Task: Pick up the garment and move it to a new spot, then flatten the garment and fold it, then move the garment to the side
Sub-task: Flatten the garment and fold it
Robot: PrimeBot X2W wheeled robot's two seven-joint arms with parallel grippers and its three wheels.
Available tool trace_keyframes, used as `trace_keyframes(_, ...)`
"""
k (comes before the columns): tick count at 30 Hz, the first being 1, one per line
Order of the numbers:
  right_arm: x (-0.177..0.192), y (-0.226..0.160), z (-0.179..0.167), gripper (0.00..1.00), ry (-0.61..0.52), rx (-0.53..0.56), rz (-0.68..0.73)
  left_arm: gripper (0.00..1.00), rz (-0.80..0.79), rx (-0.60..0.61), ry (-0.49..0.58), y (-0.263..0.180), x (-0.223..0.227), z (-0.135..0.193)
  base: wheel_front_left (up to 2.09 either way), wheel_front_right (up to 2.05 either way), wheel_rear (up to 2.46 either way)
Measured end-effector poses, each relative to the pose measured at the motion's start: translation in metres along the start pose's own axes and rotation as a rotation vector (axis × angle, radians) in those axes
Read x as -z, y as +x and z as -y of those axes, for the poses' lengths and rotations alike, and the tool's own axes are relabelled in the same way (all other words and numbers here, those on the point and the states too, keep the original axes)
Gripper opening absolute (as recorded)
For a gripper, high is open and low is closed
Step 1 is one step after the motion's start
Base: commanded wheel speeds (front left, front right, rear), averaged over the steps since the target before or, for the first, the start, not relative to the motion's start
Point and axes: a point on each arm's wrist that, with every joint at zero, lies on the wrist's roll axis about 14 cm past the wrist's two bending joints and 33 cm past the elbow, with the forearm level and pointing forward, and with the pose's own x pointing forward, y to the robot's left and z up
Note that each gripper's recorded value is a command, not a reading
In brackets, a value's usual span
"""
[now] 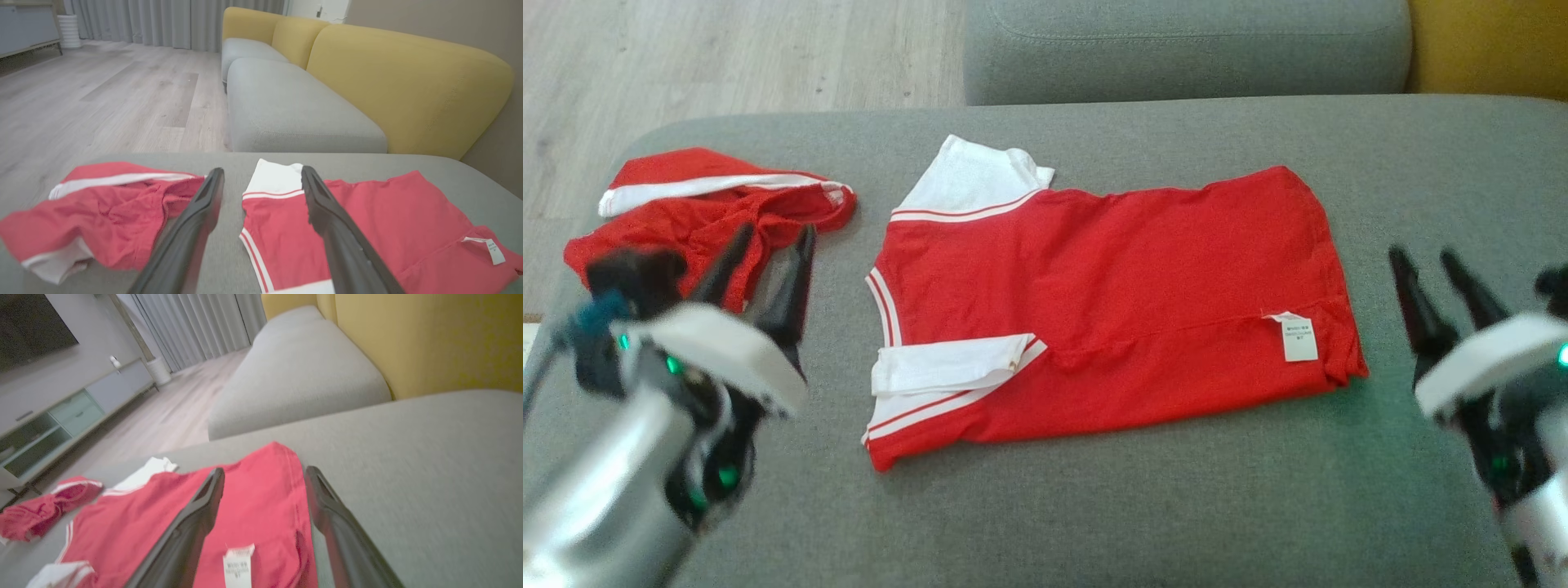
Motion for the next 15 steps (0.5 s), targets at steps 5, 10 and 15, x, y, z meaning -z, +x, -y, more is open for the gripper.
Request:
trace_keyframes(5,0.055,-0.023,0.02,1.0,-0.014,0.078,-0.143,1.0,-0.093,-0.074,-0.058,-0.036,0.053,0.006,0.0,0.0,0.0)
trace_keyframes(10,0.079,-0.024,0.021,1.0,-0.033,0.09,-0.253,1.0,-0.186,-0.074,-0.1,-0.052,0.091,0.026,0.0,0.0,0.0)
trace_keyframes(15,0.106,-0.024,0.022,1.0,-0.041,0.097,-0.374,1.0,-0.315,-0.076,-0.12,-0.059,0.126,0.033,0.0,0.0,0.0)
